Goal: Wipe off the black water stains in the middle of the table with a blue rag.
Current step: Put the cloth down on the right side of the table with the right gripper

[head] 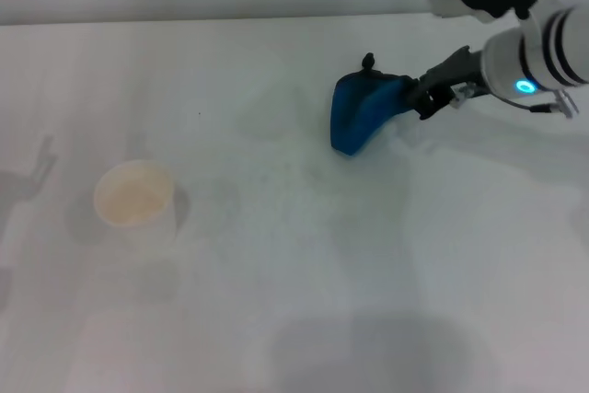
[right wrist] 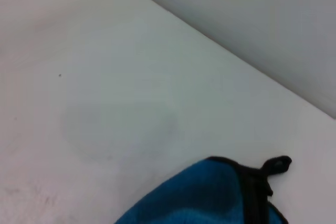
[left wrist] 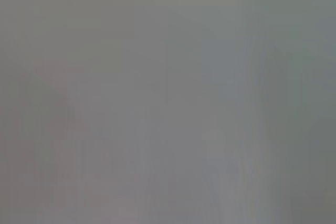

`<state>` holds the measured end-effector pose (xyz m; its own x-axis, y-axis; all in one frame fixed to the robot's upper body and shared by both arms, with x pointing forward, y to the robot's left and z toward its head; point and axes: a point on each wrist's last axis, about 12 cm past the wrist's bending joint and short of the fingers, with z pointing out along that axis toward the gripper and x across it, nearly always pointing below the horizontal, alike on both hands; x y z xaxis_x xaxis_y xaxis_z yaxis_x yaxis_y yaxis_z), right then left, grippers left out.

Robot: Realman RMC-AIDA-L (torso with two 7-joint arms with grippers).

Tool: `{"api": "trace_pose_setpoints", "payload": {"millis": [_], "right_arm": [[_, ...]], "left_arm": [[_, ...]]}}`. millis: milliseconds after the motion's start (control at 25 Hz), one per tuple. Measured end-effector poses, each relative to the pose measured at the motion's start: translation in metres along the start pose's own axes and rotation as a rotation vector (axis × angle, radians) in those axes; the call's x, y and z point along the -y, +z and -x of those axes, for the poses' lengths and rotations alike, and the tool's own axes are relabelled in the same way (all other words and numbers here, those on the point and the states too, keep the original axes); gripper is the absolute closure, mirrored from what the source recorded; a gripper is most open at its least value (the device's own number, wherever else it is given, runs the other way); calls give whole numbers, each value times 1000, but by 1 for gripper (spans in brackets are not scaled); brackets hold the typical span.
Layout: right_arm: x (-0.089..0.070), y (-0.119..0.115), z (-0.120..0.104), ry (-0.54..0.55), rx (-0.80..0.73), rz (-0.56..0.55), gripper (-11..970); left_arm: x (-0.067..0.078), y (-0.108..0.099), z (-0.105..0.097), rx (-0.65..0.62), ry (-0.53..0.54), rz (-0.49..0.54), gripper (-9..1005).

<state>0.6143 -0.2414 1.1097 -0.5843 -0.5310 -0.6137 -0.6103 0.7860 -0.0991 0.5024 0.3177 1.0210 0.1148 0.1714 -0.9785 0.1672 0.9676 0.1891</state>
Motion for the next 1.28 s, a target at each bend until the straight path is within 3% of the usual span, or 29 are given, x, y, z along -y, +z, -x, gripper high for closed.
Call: {"api": "trace_pose_setpoints", "payload": {"millis": [520,840,1280], "right_arm": [[19,-18,-74,61,240,-32,902],[24,-25,-119,111,243,-34,903],[22,-31,-147,123,271,-16,879]], "left_arm": [[-3,1,-1,-12,13,4,109],[-2,2,-1,-14,11,3,108],[0,4,-3,-35,5,3,108]]}}
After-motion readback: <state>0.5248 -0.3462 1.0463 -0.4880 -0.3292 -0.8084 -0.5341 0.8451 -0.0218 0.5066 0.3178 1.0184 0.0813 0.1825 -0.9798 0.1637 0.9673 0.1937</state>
